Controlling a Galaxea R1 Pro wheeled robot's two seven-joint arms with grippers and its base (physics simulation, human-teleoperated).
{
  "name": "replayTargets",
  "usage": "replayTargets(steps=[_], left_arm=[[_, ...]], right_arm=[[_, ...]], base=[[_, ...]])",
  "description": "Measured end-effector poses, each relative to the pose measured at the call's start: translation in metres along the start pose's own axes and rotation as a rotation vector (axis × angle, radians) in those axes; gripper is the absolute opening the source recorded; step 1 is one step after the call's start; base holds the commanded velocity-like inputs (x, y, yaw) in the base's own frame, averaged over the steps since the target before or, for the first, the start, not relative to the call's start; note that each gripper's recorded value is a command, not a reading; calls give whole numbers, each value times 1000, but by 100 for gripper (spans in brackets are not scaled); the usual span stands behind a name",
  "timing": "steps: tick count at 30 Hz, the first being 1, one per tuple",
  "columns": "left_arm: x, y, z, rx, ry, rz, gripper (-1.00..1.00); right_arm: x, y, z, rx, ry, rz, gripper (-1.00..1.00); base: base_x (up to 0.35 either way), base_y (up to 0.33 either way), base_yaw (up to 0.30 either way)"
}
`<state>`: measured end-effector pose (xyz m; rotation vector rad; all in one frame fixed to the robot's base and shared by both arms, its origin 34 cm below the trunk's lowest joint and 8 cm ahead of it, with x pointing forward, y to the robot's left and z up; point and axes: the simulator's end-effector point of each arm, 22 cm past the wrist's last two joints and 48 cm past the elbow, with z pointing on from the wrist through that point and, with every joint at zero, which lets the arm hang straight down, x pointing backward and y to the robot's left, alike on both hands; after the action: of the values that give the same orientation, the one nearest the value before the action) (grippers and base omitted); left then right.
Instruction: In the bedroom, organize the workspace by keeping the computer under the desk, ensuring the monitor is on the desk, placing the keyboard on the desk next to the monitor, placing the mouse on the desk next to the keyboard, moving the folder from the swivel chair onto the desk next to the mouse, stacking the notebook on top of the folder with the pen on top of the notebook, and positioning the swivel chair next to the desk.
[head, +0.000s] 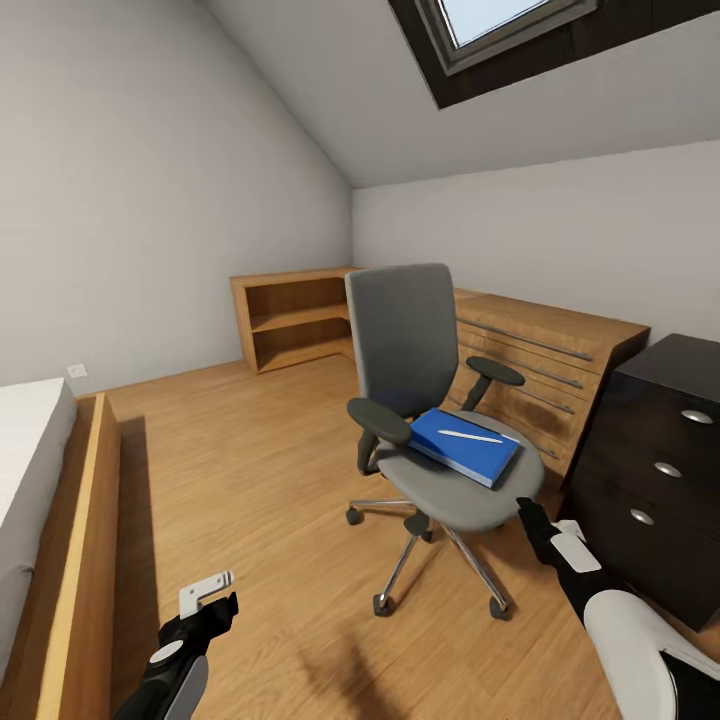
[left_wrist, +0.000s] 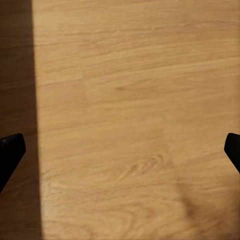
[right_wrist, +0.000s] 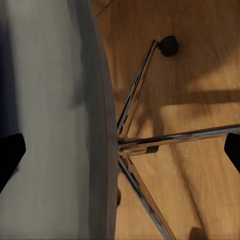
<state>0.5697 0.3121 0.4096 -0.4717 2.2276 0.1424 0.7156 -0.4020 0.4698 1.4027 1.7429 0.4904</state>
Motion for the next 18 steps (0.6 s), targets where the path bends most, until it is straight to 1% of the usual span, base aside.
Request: replayTargets(steps=[18], left_arm=[[0,-1,0,2,0,-1,100]], right_arm=[[4,1,0,-1,7,1,100]], base=[[0,0,0]])
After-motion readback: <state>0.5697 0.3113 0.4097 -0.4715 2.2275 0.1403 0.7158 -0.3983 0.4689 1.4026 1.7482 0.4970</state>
